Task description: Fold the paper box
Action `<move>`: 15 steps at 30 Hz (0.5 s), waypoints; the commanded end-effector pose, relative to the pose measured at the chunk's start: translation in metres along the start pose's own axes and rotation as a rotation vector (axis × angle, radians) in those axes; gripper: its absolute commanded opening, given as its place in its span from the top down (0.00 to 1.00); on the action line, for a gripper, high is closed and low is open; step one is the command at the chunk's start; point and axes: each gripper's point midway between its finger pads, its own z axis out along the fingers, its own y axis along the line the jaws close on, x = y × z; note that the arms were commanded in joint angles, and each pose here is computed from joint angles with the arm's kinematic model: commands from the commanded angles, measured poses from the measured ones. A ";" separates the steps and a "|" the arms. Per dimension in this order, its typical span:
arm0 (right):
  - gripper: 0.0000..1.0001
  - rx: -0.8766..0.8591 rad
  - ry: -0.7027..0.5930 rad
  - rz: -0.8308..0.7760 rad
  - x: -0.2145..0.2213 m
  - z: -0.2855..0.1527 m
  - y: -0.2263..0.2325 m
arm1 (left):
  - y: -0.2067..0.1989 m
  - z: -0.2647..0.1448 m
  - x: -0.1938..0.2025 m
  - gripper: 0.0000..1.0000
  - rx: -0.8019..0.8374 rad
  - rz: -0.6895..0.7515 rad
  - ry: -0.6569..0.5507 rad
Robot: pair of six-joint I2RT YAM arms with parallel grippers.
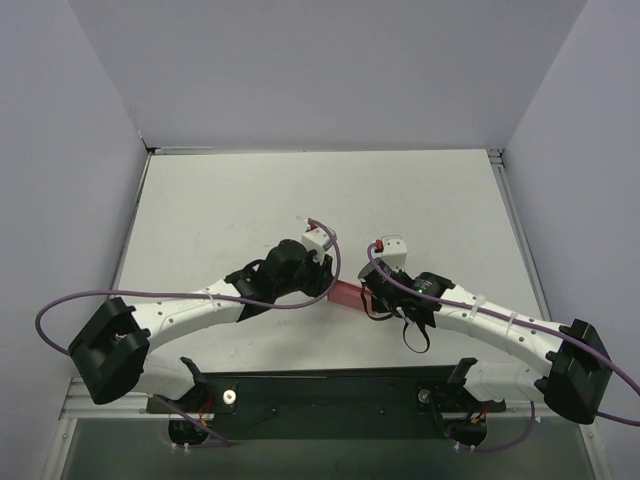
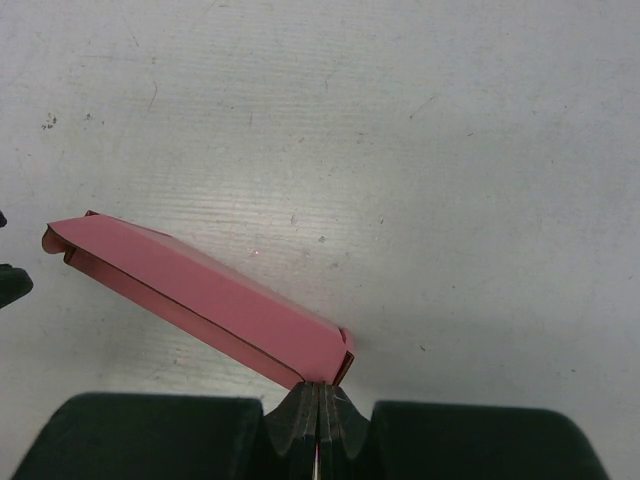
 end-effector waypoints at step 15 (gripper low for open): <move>1.00 0.055 0.058 -0.042 0.016 0.001 -0.013 | 0.005 0.015 -0.005 0.64 -0.095 0.093 0.019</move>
